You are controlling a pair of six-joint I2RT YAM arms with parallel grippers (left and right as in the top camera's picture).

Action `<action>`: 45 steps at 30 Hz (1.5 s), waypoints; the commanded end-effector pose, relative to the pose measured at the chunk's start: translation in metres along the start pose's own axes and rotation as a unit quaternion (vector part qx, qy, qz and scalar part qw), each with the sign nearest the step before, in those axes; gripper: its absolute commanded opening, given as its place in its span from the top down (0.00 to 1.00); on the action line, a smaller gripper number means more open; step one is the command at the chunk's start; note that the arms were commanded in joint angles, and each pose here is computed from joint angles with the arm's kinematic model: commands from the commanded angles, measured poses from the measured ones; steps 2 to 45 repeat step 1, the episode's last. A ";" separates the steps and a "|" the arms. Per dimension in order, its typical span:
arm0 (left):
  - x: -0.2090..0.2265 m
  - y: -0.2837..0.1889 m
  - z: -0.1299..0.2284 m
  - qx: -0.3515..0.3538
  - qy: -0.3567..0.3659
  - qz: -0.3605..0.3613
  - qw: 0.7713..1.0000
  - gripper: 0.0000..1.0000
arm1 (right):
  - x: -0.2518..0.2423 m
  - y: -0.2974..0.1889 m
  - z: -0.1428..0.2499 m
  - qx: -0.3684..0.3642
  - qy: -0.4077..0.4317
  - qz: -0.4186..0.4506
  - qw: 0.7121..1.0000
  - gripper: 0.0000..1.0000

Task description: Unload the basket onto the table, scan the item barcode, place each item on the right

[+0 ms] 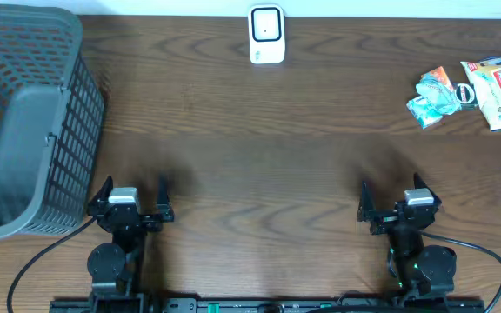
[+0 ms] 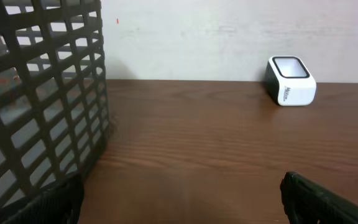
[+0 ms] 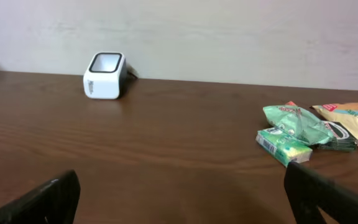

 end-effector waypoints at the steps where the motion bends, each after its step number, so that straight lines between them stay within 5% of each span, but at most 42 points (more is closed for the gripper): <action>1: 0.001 0.000 0.011 0.024 -0.001 -0.002 1.000 0.00 | -0.002 0.000 0.000 0.000 -0.007 0.007 1.000 0.01; 45: 0.001 0.000 0.011 0.024 -0.001 -0.002 1.000 0.00 | -0.002 0.000 0.000 0.000 -0.007 0.007 1.000 0.01</action>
Point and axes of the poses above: each gripper's point midway between its finger pads, its own y axis out along the fingers, its own x axis along the line the jaws close on, z = x × y, the point moved 7 cm from there along -y, back along the fingers
